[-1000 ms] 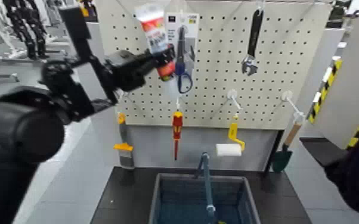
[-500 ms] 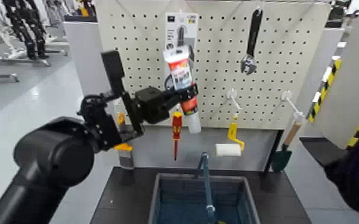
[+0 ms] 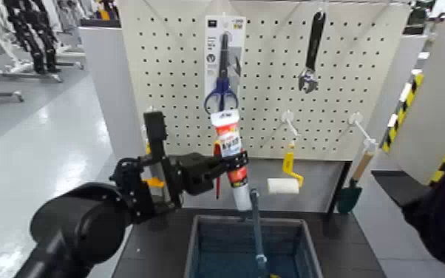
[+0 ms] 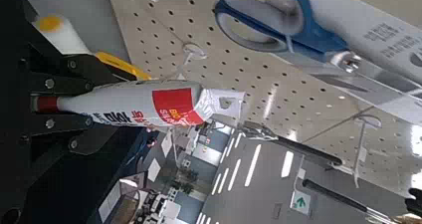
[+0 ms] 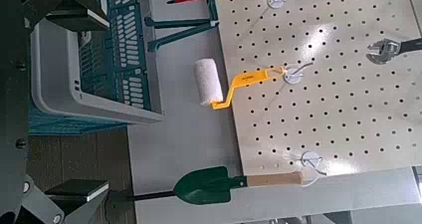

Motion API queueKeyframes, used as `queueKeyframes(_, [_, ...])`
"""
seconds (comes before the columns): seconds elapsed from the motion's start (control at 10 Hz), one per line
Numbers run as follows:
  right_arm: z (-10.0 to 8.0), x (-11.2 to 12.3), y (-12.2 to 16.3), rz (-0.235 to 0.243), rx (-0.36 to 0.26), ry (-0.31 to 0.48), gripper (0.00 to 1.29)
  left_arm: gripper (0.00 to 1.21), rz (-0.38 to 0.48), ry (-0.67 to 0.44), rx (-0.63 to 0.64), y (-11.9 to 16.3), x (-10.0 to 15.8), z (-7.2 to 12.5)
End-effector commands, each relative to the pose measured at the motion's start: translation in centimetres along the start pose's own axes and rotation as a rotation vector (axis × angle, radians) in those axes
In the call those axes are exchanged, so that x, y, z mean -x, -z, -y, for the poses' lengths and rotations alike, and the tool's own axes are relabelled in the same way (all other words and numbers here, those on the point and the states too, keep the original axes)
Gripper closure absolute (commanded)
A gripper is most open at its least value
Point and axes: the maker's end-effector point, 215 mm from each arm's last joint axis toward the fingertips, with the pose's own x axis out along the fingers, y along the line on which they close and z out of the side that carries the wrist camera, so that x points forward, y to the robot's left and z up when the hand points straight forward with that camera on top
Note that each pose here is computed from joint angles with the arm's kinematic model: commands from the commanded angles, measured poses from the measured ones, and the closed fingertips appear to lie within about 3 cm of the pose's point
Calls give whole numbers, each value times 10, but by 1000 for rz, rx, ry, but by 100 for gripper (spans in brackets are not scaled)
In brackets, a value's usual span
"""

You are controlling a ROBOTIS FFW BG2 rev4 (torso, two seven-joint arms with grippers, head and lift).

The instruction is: Put the red glue tube into the crate.

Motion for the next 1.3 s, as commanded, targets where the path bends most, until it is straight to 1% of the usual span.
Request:
queueKeyframes(0.1, [-2,0,0,0,-4,-1,17,113,-51,-14,31,33,8,-11])
queueKeyframes(0.2, [-2,0,1,-1,-7,-1,17,113,-84,-19,35,49,13,-18])
queueKeyframes(0.4, [-3,0,2,-4,-7,-3,17,113,-135,-20,74,83,18,-25])
queueKeyframes(0.6, [-3,0,1,-4,-7,-3,18,113,-174,-12,102,111,20,-31])
queueKeyframes(0.9, [-3,0,1,-4,-9,-6,18,113,-200,-22,131,138,24,-40])
queueKeyframes(1.3, [-3,-1,1,-3,-11,-6,18,113,-221,-13,151,152,22,-38])
